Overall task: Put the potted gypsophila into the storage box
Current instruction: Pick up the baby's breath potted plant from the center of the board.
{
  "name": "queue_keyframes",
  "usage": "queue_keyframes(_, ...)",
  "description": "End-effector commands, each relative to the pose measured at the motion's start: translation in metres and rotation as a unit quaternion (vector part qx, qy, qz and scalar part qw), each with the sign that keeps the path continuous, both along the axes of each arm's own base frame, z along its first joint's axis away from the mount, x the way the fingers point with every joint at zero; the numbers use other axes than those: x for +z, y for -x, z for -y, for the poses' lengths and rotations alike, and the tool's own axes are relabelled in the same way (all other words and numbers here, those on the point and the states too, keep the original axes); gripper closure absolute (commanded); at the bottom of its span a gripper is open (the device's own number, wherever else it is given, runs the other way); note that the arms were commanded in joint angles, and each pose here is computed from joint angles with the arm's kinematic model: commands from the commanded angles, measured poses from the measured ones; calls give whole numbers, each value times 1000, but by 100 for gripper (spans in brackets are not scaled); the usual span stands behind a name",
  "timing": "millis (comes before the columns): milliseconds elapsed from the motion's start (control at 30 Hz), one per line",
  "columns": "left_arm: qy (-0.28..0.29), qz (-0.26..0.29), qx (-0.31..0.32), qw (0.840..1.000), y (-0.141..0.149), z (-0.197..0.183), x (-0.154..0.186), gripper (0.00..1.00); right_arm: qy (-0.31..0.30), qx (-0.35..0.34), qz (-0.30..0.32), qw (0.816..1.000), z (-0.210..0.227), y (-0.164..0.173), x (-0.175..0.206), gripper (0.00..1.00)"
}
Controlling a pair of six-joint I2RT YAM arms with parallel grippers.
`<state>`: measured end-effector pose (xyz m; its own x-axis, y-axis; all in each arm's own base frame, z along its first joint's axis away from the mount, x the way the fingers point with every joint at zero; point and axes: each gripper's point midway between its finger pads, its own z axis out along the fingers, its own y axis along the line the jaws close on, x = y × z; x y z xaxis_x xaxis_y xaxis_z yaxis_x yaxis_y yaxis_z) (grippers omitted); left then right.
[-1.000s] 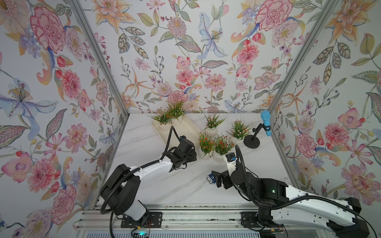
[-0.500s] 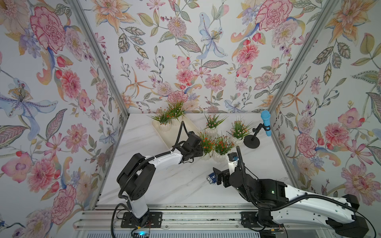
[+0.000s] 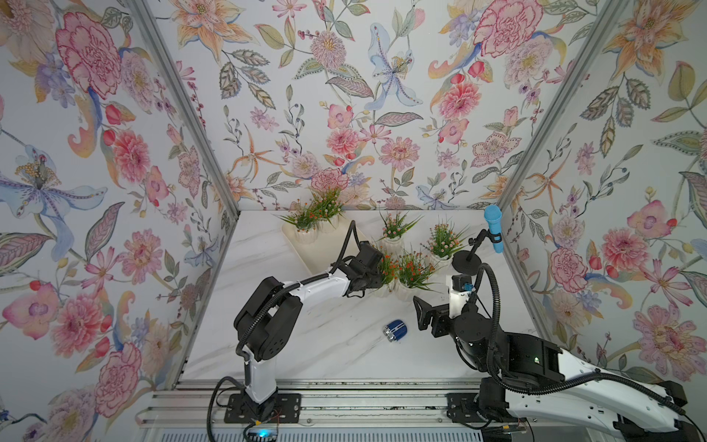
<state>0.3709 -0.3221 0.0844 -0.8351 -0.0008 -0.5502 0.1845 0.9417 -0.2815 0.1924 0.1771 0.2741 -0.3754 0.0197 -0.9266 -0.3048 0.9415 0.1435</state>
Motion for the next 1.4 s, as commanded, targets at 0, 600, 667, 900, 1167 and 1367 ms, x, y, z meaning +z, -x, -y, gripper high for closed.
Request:
queue_keyframes(0, -61, -13, -17, 998, 7, -7, -18, 67, 22, -16, 3, 1000, 2, -6, 0, 0)
queue_keyframes(600, -120, -3, -38, 992, 2, -9, -14, 100, 50, -25, -2, 998, -5, -14, -4, 0)
queue_keyframes(667, -115, 9, -31, 993, 1, -12, -4, 100, 53, -27, -1, 998, -4, -16, -3, 0)
queue_keyframes(900, -56, 60, -6, 997, -2, -15, 50, 100, 59, -36, -2, 998, -1, -31, 9, 0)
queue_keyframes(1167, -3, 86, 3, 996, 1, -20, 102, 100, 51, -16, 26, 998, -13, -55, 39, 0)
queue_keyframes(1367, 50, 118, 30, 991, -13, -40, 148, 100, 44, -20, 52, 997, -18, -83, 59, 0)
